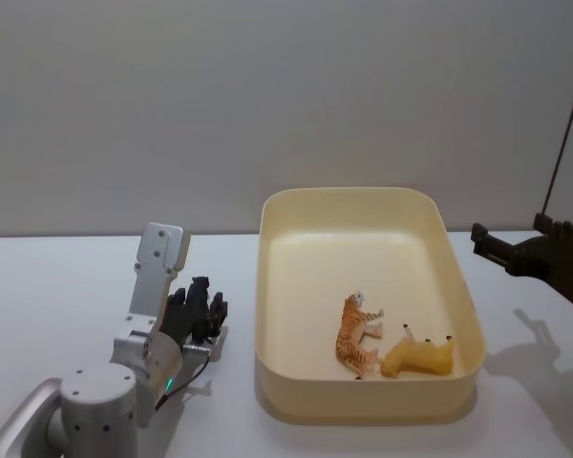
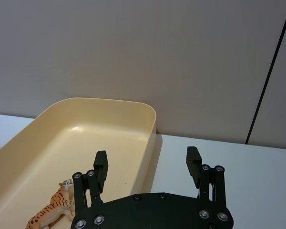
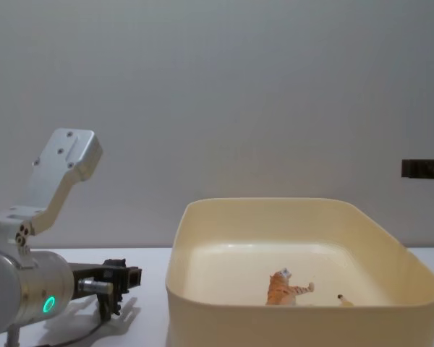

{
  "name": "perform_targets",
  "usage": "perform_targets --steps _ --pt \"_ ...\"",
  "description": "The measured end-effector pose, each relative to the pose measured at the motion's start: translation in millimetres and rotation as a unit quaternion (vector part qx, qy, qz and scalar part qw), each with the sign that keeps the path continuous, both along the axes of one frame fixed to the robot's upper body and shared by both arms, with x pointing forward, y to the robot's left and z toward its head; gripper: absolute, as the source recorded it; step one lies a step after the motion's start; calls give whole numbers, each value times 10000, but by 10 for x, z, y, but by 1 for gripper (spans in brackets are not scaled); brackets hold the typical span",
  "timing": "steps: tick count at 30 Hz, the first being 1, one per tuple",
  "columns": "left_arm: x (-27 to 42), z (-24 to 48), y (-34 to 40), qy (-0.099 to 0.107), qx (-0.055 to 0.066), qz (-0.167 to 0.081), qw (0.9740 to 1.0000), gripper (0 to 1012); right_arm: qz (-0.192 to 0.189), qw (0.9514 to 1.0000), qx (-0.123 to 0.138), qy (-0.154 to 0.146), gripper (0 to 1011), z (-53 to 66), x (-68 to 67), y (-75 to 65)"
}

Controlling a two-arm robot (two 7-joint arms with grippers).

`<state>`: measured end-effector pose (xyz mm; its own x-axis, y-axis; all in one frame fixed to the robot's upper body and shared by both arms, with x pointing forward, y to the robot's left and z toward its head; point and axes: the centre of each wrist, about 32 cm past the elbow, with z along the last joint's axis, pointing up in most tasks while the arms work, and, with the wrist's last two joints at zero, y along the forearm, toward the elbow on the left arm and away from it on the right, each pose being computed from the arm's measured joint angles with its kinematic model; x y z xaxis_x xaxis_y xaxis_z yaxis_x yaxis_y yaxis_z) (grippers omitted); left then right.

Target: Pick up the toy alternately with two hands and place it into the central storage box.

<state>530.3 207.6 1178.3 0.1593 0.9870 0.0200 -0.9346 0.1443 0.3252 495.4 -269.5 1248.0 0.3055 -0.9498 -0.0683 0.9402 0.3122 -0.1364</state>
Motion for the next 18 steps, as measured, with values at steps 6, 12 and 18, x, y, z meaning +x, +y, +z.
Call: perform_targets --steps 6,12,18 --pt "8 -10 0 0 -16 1 10000 400 0 10000 0 0 1001 0 0 0" --pt "12 -13 -1 -4 -25 -4 10000 327 0 10000 0 0 1001 0 0 0" --pt "12 -1 1 -40 -13 -12 10000 327 0 10000 0 0 1001 0 0 0"
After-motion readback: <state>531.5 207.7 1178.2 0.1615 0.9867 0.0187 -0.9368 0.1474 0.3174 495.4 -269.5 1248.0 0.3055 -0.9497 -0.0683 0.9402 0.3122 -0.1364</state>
